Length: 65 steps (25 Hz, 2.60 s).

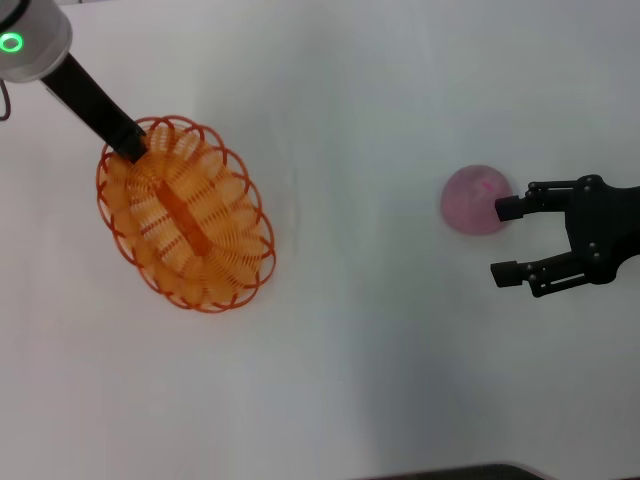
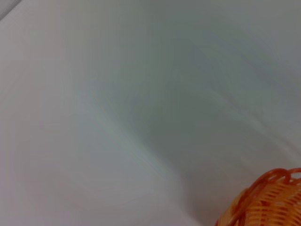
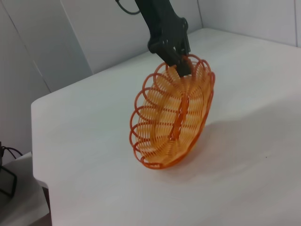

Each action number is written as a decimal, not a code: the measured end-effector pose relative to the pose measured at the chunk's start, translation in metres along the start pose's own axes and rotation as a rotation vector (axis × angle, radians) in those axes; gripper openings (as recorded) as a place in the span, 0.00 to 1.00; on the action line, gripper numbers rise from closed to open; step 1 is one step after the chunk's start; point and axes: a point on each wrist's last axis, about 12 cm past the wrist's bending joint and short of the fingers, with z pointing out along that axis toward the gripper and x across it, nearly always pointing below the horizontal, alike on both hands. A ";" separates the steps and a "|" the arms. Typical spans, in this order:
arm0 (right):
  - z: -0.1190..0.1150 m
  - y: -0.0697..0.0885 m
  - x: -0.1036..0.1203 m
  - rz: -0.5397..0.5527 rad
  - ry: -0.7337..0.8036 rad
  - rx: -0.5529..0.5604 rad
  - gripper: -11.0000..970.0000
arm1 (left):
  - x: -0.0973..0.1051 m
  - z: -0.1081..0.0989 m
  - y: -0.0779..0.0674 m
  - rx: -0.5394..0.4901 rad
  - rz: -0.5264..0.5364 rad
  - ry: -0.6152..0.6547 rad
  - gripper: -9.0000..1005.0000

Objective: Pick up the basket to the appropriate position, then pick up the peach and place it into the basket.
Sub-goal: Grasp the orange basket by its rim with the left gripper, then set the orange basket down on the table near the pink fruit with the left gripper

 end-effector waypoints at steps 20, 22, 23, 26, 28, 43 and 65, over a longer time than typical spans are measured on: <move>0.001 -0.005 -0.008 -0.001 0.003 0.000 0.97 | -0.006 -0.025 -0.011 0.018 -0.014 -0.063 0.08; 0.000 -0.006 -0.010 0.003 0.005 0.003 0.97 | -0.007 -0.025 -0.010 0.018 -0.026 -0.072 0.08; -0.001 -0.006 -0.010 0.007 0.006 0.006 0.97 | -0.006 -0.024 -0.009 0.020 -0.052 -0.088 0.08; -0.004 -0.006 -0.010 0.023 -0.001 0.019 0.97 | -0.001 -0.018 -0.008 0.029 -0.125 -0.105 0.08; -0.006 -0.006 -0.009 0.031 -0.011 0.030 0.97 | 0.001 -0.014 -0.010 0.038 -0.158 -0.104 0.08; -0.011 -0.016 -0.011 0.017 -0.023 0.106 0.97 | 0.004 0.002 -0.013 0.106 -0.422 -0.222 0.08; -0.014 -0.024 -0.011 -0.010 -0.013 0.174 0.97 | 0.042 0.055 -0.005 0.342 -0.888 -0.409 0.08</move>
